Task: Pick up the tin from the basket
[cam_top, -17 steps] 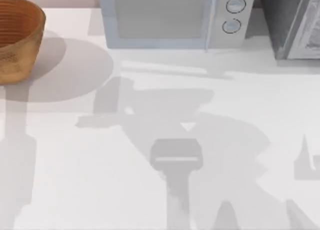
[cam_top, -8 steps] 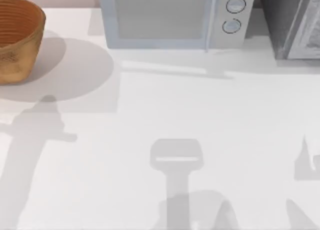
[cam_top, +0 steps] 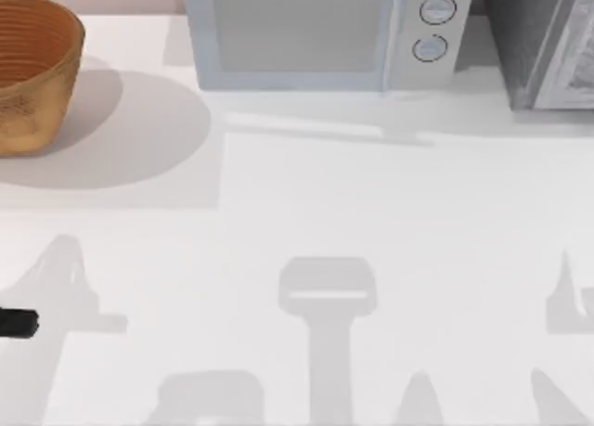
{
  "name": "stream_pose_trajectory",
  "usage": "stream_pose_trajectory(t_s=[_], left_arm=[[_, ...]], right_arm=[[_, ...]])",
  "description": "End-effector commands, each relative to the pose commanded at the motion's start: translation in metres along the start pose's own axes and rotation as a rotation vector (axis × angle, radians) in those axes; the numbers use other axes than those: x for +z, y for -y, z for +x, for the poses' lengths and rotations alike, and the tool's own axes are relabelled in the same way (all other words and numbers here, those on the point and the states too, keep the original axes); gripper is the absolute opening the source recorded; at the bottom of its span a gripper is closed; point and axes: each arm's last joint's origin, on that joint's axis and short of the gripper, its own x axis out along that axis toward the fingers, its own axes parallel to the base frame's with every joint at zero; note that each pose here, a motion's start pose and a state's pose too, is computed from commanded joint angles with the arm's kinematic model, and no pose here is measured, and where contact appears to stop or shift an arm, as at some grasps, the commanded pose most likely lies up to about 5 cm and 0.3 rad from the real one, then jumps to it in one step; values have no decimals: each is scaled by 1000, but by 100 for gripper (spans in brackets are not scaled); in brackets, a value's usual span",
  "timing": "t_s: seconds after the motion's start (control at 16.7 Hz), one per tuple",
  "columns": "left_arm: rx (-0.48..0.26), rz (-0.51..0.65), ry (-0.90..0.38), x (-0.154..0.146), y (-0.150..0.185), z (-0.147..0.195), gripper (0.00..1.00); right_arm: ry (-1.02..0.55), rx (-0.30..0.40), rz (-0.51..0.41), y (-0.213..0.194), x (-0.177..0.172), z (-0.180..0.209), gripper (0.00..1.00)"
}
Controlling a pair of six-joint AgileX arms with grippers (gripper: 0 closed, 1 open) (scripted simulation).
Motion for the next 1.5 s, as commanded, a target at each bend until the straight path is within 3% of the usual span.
stream_pose_trajectory(t_s=[0.18,0.72,1.5], left_arm=[[69,3,13,-13,-4,1,0],[51,6,3,-10,-3,2,0],[-241,23,-2,49,9,64,0]], right_arm=[[0,0,0,0,0,0,100],[0,0,0,0,0,0,100],[0,0,0,0,0,0,100]])
